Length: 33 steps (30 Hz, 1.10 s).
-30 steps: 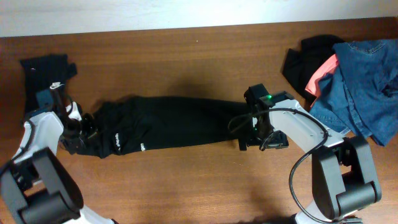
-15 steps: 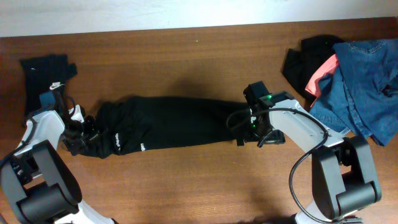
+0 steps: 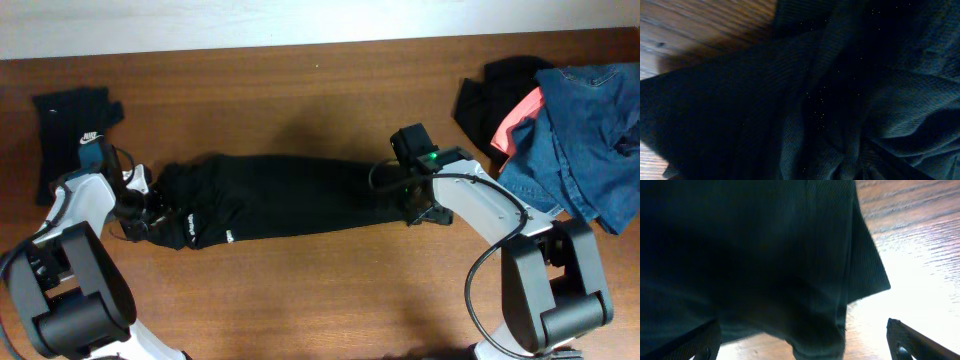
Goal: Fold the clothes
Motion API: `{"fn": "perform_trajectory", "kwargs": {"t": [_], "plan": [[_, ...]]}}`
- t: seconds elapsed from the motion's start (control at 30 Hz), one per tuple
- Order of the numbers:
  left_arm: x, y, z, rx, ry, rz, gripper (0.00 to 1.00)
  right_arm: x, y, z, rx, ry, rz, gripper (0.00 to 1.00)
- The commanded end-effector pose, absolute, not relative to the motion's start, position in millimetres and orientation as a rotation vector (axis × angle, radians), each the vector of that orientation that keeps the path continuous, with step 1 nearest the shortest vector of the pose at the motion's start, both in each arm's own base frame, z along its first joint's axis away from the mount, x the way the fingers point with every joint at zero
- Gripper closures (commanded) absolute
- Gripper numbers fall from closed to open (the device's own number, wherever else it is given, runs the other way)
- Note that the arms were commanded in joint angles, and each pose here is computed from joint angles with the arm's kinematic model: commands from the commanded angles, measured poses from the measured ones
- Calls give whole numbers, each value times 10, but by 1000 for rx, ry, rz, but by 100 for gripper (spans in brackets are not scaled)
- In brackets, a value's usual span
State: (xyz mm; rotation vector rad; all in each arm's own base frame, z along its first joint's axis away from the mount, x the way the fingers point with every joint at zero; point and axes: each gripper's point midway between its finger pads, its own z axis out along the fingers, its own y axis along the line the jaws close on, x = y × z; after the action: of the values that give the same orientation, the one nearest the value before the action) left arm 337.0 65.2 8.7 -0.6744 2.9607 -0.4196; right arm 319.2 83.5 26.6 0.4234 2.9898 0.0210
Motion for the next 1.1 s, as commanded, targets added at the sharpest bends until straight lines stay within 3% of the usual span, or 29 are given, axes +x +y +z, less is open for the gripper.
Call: {"fn": "perform_trajectory", "kwargs": {"t": [0.0, 0.1, 0.23, 0.27, 0.37, 1.07], "plan": [[3349, 519, -10, -646, 2989, -505, 31, 3240, 790, 235, 573, 2943, -1, 1], [3351, 530, -9, -598, 2994, -496, 54, 3286, 769, 242, 570, 2921, -17, 1], [3399, 623, 32, -601, 2989, -439, 95, 3418, 751, 267, 383, 2897, -31, 1], [3407, 650, 58, -605, 2992, -422, 99, 3440, 798, 269, 307, 2905, 13, 1], [3439, 687, 156, -607, 3000, -401, 99, 3452, 872, 272, 179, 2924, 99, 1], [3733, 955, 843, -588, 2965, -228, 99, 3446, 593, 261, 282, 2949, 150, 1]]}}
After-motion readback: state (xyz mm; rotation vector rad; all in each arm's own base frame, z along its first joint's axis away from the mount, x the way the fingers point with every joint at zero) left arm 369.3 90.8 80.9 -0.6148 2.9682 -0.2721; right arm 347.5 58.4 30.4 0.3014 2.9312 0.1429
